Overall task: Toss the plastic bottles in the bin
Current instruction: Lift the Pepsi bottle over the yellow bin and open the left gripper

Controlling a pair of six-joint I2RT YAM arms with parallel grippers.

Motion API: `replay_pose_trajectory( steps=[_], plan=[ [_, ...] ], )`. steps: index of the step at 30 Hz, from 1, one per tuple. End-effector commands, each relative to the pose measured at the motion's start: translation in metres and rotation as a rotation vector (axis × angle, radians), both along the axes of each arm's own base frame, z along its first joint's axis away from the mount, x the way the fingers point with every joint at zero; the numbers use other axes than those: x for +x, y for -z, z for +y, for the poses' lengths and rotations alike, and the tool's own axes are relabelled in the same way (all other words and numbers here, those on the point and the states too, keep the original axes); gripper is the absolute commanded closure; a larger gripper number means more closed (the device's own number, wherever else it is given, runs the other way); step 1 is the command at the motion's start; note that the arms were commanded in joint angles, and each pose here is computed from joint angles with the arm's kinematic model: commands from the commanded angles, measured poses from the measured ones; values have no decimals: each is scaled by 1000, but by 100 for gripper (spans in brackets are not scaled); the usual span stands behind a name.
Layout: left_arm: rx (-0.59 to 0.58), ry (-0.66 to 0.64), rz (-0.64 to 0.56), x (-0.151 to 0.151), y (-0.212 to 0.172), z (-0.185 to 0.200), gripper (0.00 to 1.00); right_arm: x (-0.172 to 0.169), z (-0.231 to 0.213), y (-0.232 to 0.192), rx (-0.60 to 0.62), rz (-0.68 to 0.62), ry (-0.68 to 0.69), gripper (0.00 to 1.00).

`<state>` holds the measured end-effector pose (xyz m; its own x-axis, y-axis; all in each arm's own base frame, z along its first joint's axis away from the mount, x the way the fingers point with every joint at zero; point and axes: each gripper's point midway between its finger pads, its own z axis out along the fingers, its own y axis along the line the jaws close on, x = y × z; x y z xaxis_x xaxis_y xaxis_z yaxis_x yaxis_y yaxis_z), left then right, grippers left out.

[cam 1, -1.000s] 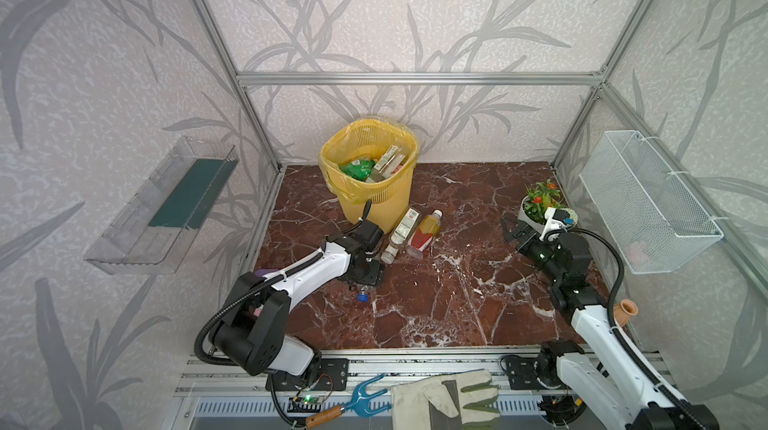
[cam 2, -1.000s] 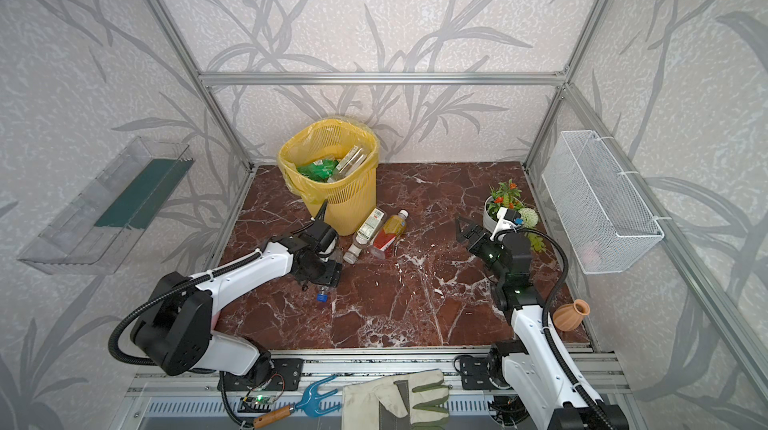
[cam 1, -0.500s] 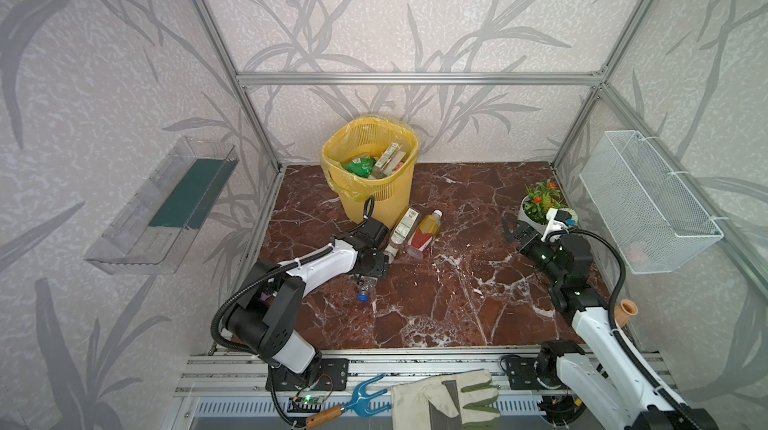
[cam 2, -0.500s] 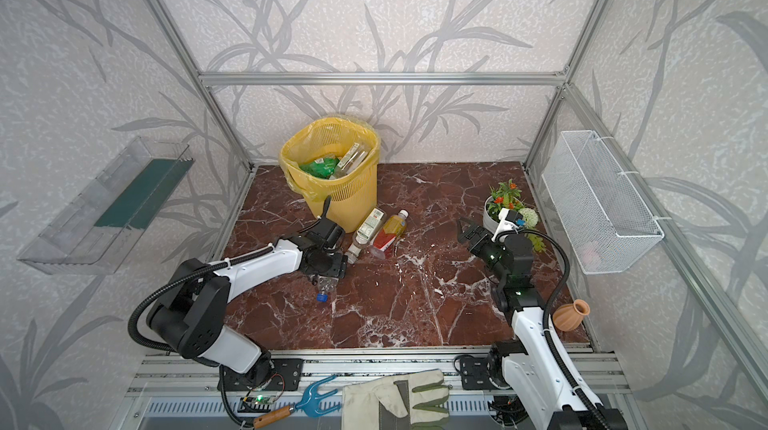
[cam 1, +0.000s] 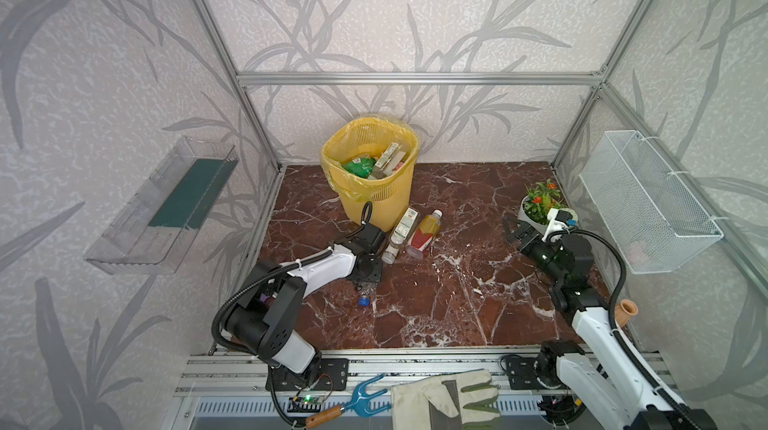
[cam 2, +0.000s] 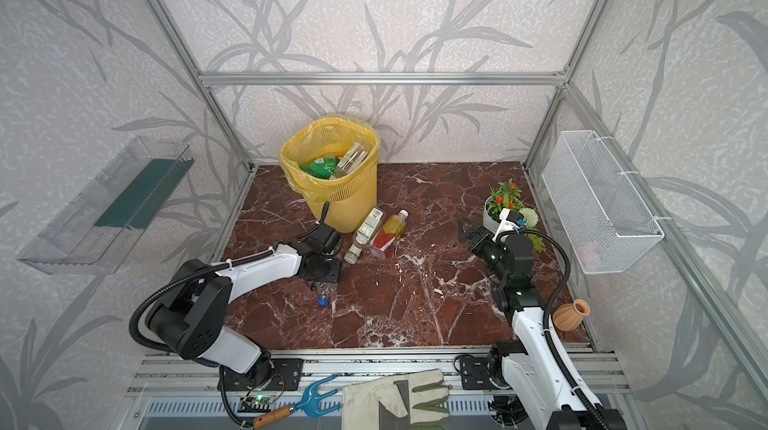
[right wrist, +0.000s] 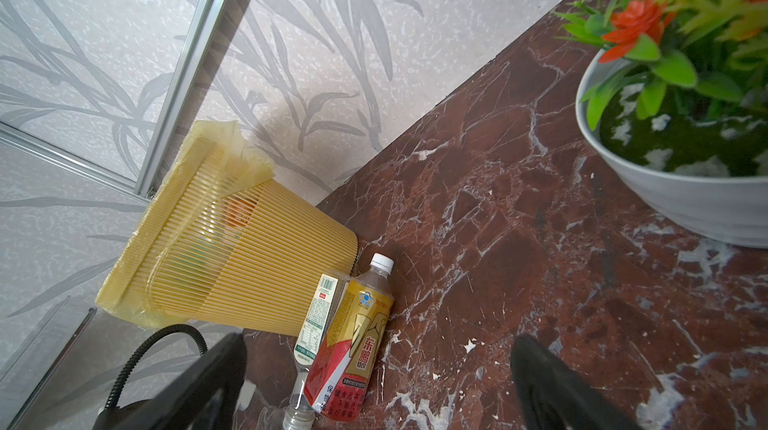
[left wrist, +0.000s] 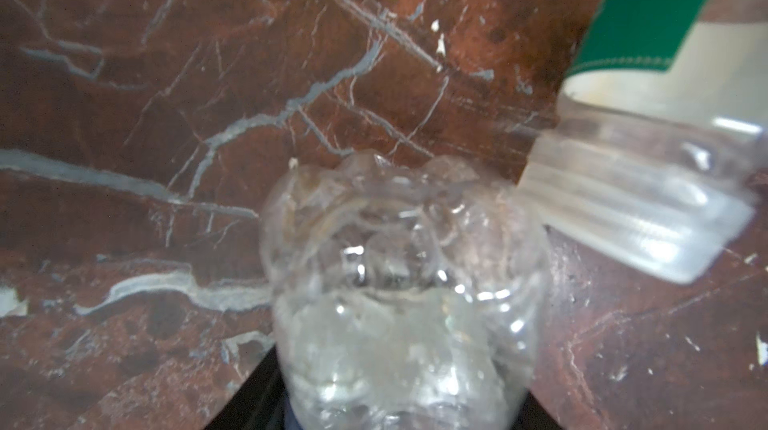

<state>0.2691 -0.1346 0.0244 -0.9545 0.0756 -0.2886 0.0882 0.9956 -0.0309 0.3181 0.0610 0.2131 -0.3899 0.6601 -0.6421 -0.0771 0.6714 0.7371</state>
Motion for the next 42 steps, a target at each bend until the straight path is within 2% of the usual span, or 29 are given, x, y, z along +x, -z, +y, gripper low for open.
replay_pose_trajectory(
  steps=[1,5,8,12,19,22,26,28,32,35,38,39,40,41,42],
  plan=[
    [-32,12,-30,-9,-16,-4,42,-3,1,-1,10,-15,-10,1],
    [-39,24,-100,-16,-39,-7,42,-4,1,-2,10,-17,-9,1],
    [-59,38,-212,-19,-73,-8,42,-4,2,-3,2,-16,-14,1],
    [-115,32,-431,-24,-126,-3,46,-6,0,-1,-43,16,-12,2],
    [-263,3,-947,-47,-237,22,50,-10,-3,-1,-66,22,-1,4],
    [-254,4,-1108,-49,-275,35,50,-9,-2,-1,-55,24,-5,4],
    [-200,53,-1291,-39,-334,28,46,-9,2,0,-31,27,-23,5],
    [-159,52,-1302,-29,-360,23,46,-9,3,2,-26,35,-26,6],
    [-106,145,-1320,2,-402,0,45,-11,4,3,-21,36,-32,6],
    [-175,124,-1273,53,-425,3,45,-13,4,2,-17,31,-35,6],
    [-209,132,-1149,114,-423,-3,41,-15,5,2,-14,28,-38,6],
    [-195,138,-1078,131,-413,-8,38,-16,5,0,-13,25,-39,6],
    [-182,147,-1012,144,-400,-14,29,-17,5,-2,-18,19,-40,6],
    [-171,153,-956,152,-387,-18,18,-18,5,-4,-20,16,-39,6],
    [-163,148,-897,159,-373,-21,1,-20,4,-5,-26,12,-37,6]
  ],
)
